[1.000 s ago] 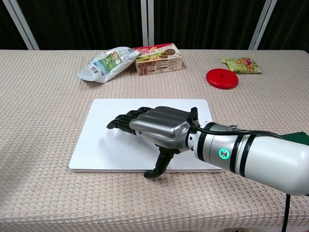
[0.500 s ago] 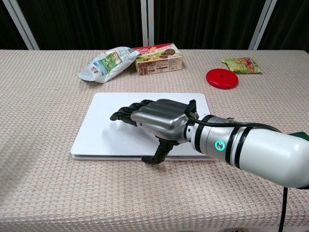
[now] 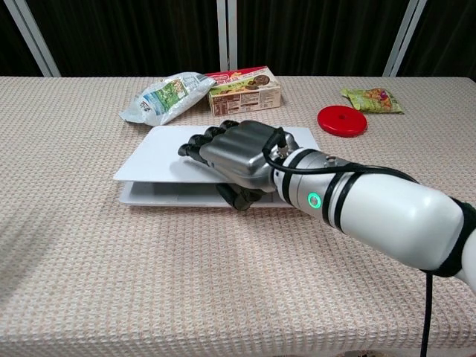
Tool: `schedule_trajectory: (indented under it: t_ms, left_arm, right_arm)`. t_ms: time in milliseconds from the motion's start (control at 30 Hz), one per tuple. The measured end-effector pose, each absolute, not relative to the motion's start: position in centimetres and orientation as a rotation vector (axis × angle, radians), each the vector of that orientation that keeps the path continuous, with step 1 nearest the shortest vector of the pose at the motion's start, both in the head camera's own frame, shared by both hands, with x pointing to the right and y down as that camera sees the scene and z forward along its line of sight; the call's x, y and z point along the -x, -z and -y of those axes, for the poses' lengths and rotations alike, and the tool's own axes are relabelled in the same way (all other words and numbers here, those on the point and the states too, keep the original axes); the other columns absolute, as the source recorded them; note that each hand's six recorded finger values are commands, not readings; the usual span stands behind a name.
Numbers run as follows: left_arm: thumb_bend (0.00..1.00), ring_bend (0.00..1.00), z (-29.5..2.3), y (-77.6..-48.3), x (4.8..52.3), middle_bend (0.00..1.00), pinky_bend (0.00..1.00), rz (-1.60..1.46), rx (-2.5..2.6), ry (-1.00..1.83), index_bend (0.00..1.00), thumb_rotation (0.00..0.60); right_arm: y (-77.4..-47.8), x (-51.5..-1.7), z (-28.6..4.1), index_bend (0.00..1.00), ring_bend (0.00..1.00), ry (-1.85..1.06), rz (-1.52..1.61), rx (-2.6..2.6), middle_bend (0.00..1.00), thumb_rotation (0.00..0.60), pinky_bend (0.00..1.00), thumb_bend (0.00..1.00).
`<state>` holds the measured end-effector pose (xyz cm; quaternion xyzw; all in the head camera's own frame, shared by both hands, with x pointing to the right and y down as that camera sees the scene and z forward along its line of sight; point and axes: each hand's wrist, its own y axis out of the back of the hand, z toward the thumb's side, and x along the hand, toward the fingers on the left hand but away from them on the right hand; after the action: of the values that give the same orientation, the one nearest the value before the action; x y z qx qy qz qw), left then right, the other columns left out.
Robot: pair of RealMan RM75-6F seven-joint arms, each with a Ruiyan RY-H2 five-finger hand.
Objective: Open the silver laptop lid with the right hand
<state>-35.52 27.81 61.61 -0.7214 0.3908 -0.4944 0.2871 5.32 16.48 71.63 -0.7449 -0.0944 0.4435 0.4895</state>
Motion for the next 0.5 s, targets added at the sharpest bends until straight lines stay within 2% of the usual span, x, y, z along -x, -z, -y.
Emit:
schedule_trajectory:
  t_ms: [200, 500]
  left_arm:
    - [0.33, 0.05, -27.3, -64.2, 32.7, 0.12, 0.11, -0.974, 2.022, 1.260, 0.14, 0.600]
    - [0.35, 0.04, -24.1, -67.1, 28.8, 0.09, 0.11, -0.891, 2.076, 1.190, 0.13, 0.600]
  right_arm:
    - [-70.0, -4.1, -14.9, 0.00, 0.00, -1.114, 0.253, 1.742, 0.00, 0.600, 0.00, 0.79]
    - [-69.7, -3.8, -14.4, 0.00, 0.00, -1.142, 0.255, 1.719, 0.00, 0.600, 0.00, 0.83]
